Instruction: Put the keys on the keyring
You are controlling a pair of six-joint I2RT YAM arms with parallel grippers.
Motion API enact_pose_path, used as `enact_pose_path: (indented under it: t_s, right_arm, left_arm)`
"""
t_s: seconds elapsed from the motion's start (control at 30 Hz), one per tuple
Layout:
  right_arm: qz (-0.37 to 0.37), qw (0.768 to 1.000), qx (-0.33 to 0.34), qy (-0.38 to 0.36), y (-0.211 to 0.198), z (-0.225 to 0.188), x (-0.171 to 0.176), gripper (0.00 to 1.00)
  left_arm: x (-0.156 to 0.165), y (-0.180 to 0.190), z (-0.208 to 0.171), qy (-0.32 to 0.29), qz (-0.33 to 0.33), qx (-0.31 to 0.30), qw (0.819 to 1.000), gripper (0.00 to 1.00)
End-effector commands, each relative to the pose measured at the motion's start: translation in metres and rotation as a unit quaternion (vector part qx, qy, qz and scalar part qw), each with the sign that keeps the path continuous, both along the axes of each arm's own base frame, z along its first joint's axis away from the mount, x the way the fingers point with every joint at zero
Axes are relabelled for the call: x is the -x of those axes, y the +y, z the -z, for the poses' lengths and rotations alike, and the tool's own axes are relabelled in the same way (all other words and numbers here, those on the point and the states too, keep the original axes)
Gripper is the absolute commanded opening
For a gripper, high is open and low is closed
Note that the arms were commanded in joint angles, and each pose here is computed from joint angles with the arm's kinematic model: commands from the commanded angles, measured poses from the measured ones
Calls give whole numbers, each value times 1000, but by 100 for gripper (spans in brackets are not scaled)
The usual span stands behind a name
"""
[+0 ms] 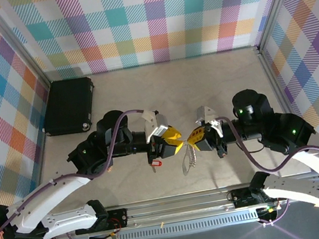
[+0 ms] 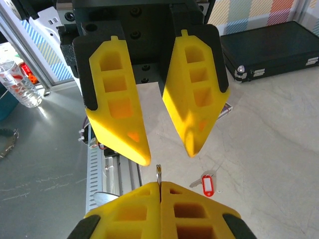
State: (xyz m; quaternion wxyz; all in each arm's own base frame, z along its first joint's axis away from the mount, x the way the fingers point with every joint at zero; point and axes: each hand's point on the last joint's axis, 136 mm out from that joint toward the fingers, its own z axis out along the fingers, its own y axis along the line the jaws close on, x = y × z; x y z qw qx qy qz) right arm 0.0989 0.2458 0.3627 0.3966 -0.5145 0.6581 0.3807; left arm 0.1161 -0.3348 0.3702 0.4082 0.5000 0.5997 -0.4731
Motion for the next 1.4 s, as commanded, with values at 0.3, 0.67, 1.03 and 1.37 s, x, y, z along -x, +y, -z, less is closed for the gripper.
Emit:
enact_pose_path:
  t_s: [0.3,0.67,1.03,1.37]
  right_arm:
    - [-6,999,-2,-34,1,-12,3,0]
    - [-15,999,6,-29,5,-7,6,0]
    - [-15,999,3,-30,7,-8,6,0]
    - [31,996,-68,-45,-4,-30,3,51]
  left_arm:
    - [19,-3,1,15,55,-15,998,23]
    - [19,-5,2,16,59,-9,998,13]
    - [22,-5,5,23,65,-4,998,0]
    - [7,-1,-32,0,8,140,990,0]
